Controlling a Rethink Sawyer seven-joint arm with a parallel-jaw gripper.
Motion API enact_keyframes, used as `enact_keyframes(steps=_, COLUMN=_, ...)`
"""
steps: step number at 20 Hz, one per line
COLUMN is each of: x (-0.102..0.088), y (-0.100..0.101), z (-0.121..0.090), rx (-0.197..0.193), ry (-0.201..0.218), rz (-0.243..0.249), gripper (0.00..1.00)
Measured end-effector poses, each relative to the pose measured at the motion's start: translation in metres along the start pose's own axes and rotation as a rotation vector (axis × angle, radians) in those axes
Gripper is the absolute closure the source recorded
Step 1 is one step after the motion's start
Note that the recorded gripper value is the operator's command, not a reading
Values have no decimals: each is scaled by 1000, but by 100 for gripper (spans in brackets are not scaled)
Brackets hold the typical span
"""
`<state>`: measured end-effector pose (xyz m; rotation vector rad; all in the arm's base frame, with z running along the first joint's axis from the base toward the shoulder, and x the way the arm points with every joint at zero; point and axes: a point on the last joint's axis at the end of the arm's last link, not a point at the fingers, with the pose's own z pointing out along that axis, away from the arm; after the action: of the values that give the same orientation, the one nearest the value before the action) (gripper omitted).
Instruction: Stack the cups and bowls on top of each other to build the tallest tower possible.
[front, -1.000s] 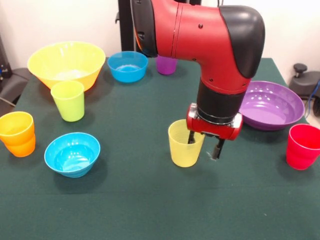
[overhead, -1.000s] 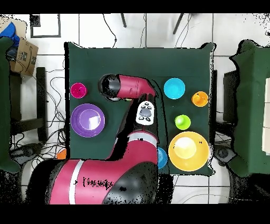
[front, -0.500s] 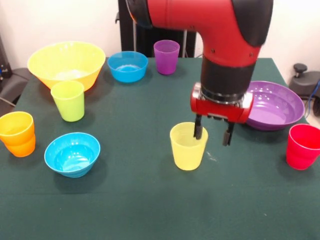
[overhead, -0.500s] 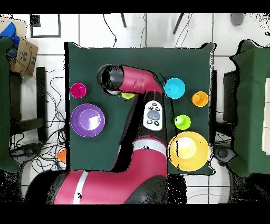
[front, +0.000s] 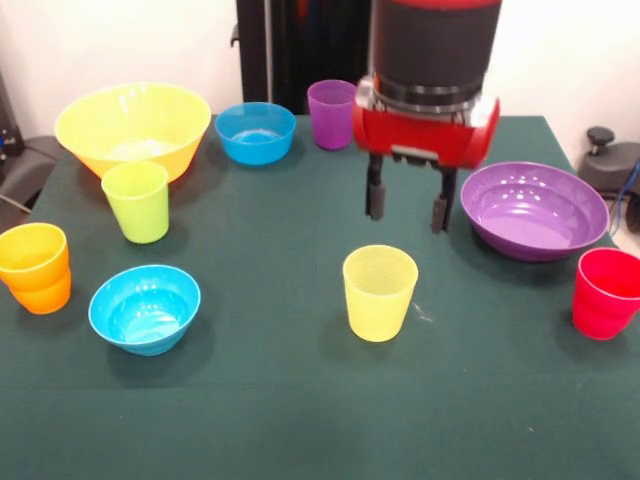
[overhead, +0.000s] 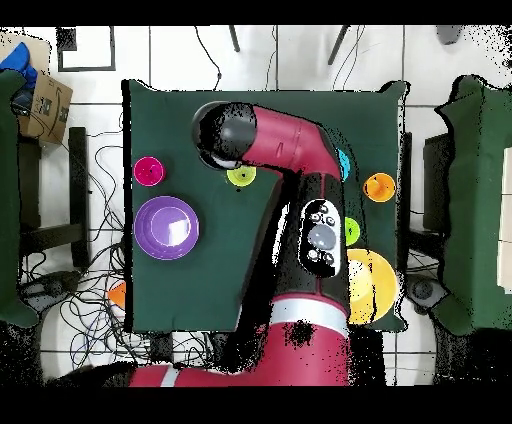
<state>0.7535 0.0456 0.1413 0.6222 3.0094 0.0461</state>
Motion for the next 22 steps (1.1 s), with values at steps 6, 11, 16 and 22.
enact_keyframes(steps=6, x=-10, y=-5, z=-25, rx=-8, ry=-37, rz=8, gripper=0)
enact_keyframes(steps=11, x=-11, y=-10, z=-18, rx=-1, ry=-36, rz=-1, gripper=0)
enact_keyframes(steps=16, x=-23, y=-28, z=8, rx=-22, ry=-71, rz=12, gripper=0)
enact_keyframes(steps=22, x=-34, y=-61, z=44, rx=-26, ry=-106, rz=26, gripper=0)
